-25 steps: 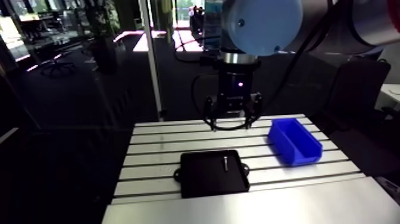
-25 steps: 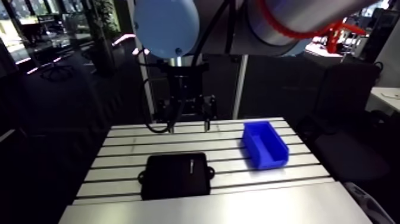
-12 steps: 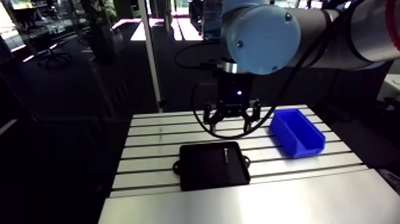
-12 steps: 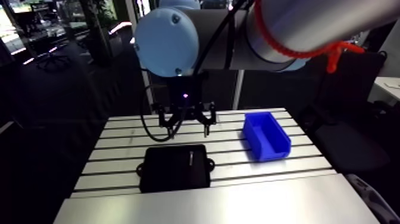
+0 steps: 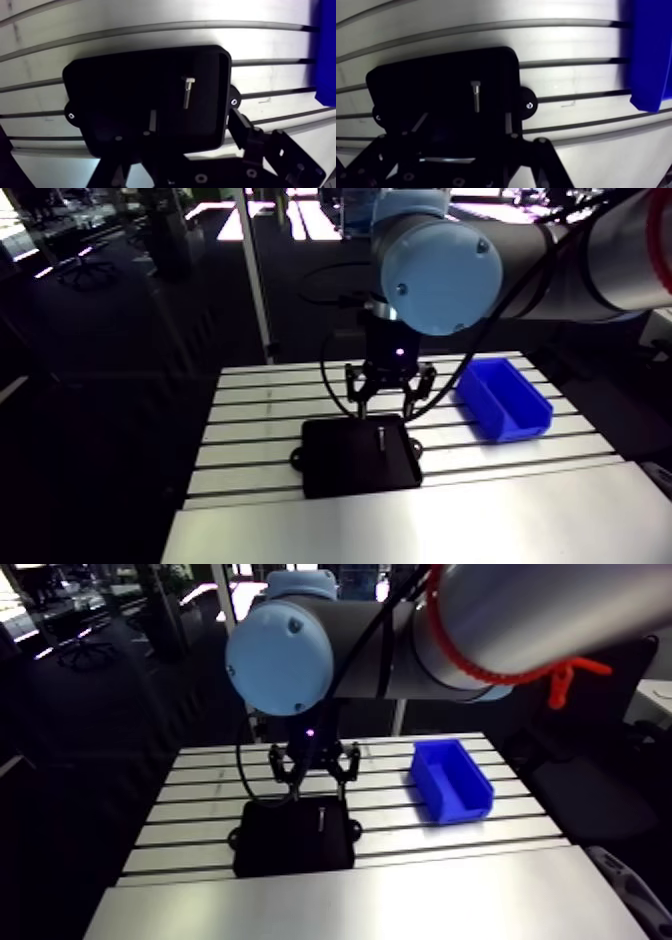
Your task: Pick up the M10 bolt from the tray and put it into the blue bin.
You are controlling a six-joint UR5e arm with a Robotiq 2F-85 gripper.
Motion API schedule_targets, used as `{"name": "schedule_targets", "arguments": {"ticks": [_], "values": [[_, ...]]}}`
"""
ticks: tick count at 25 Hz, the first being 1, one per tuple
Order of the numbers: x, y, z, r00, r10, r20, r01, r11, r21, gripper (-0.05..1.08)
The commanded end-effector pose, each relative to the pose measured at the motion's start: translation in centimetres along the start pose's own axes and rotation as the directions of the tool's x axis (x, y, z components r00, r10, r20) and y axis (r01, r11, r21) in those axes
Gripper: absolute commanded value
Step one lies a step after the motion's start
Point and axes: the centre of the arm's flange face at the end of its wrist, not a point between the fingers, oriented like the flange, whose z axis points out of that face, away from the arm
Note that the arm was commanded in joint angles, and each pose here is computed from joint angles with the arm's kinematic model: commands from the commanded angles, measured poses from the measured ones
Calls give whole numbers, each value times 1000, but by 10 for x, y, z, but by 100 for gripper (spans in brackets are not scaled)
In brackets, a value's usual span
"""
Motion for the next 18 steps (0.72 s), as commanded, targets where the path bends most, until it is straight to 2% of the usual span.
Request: {"name": "schedule_targets", "arguments": {"ticks": [1, 5, 9, 14, 18], "values": [[-2, 0, 15, 1000, 5, 16, -5, 1000, 3, 30], [-3, 1, 22, 999, 8, 32, -8, 1000, 2, 33], [0, 1, 26, 1000, 7, 15, -7, 1000, 3, 38], [0, 1, 36, 999, 6, 33, -6, 1000, 2, 40], [1, 5, 36, 999, 12, 32, -12, 1000, 3, 42]]}}
